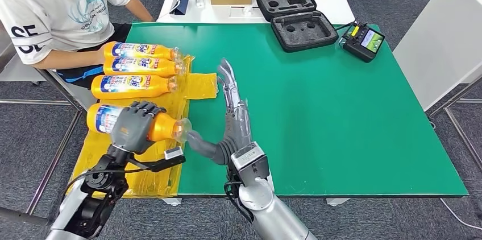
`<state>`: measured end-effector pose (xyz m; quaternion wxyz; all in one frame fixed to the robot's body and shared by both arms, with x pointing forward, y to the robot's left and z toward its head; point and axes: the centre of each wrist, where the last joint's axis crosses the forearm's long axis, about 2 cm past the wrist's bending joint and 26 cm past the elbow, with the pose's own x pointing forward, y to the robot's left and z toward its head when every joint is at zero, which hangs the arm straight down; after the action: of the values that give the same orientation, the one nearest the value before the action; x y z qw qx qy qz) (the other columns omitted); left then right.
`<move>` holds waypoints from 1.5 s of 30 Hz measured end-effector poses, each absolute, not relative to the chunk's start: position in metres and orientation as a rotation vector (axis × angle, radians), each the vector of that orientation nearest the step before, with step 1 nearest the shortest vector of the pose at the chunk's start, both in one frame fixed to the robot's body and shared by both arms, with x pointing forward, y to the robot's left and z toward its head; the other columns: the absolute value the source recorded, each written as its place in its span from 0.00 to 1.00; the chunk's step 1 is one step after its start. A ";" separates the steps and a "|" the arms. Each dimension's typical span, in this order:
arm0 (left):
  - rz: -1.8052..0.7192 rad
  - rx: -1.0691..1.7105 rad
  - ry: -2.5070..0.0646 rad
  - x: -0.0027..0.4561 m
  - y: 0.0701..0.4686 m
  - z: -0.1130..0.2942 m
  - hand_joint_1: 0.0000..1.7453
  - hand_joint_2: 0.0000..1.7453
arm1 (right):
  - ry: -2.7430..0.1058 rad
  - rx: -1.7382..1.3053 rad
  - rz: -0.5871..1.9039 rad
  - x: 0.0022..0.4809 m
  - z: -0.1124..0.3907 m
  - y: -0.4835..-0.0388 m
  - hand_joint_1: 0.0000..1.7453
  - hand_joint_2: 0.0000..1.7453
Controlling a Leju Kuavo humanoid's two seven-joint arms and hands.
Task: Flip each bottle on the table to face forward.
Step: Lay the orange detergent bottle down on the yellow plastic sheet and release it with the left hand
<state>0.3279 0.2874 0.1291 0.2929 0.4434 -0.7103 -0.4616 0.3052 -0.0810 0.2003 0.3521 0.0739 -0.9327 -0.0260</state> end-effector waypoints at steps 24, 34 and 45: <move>-1.483 0.673 -1.628 0.365 0.291 0.115 1.00 1.00 | -2.391 0.215 -0.015 0.306 0.192 -0.080 0.00 1.00; -1.571 0.712 -1.494 0.374 0.296 0.112 0.88 1.00 | -2.361 0.250 -0.008 0.306 0.186 -0.080 0.00 1.00; -1.631 0.744 -1.354 0.383 0.297 0.111 0.00 1.00 | -2.350 0.244 -0.005 0.308 0.183 -0.081 0.00 1.00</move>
<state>0.3829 0.2972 0.1113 0.4330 0.2987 -0.5432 -0.6544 0.3078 -0.0814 0.1834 0.3799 0.0954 -0.9201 -0.0019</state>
